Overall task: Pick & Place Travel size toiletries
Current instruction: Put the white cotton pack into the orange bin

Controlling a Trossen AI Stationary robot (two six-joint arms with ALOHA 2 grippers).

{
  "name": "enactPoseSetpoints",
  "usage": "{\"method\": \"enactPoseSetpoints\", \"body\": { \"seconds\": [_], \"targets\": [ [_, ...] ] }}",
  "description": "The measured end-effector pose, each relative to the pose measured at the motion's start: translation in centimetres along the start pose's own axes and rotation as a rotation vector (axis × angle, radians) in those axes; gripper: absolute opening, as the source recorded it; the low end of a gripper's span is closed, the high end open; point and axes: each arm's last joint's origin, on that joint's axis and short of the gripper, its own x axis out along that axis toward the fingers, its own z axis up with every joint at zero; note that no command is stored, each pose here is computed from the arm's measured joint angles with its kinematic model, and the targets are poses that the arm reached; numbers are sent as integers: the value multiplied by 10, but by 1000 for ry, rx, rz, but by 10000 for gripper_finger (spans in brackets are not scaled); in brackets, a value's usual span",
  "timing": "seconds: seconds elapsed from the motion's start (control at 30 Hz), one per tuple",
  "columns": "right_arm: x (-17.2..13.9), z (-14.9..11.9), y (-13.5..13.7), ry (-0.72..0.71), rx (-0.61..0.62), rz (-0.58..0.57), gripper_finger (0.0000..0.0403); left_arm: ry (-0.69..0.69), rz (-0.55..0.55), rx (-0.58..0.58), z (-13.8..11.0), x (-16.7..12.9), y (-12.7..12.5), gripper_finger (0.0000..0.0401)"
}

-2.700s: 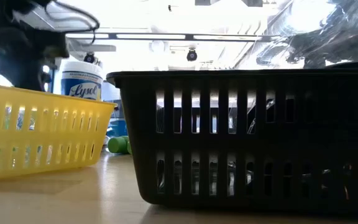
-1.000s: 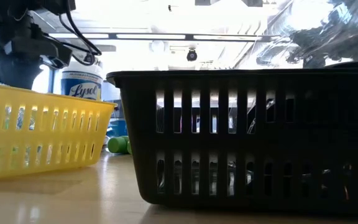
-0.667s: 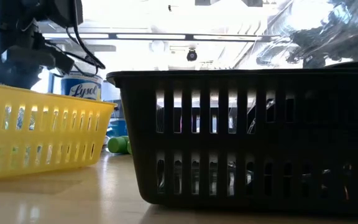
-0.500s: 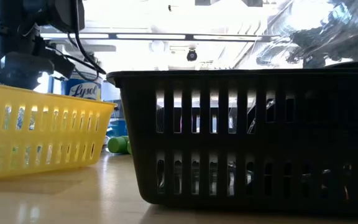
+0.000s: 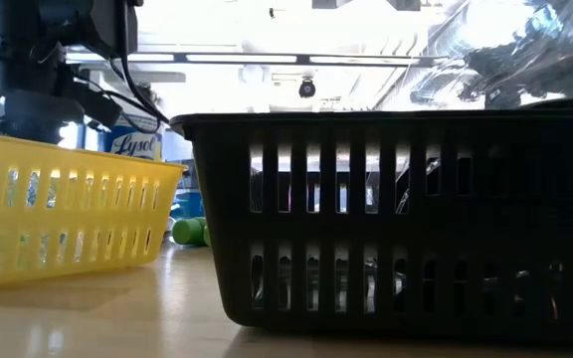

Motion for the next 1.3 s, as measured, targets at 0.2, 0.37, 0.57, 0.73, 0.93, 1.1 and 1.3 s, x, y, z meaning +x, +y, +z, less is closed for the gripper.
{"method": "enactPoseSetpoints", "body": {
  "seconds": [0.2,0.37,0.57,0.73,0.93,1.1,1.3],
  "targets": [
    [0,0,0,-2,-1,0,4,9,16,69,4,-47,2,58],
    [0,0,0,-2,-2,0,4,-160,-14,206,12,-101,4,58],
    [0,0,0,-3,-6,0,4,-659,-219,632,16,-145,-10,58],
    [0,0,0,1,-6,0,4,-985,-325,928,12,-155,-18,53],
    [0,0,0,4,-5,-1,4,-1208,-318,888,21,-141,5,6],
    [0,0,0,4,-5,-2,4,-1262,-463,805,29,-112,36,2],
    [0,-1,0,4,-25,-6,4,-1236,-545,748,37,-70,49,1]
  ]
}}
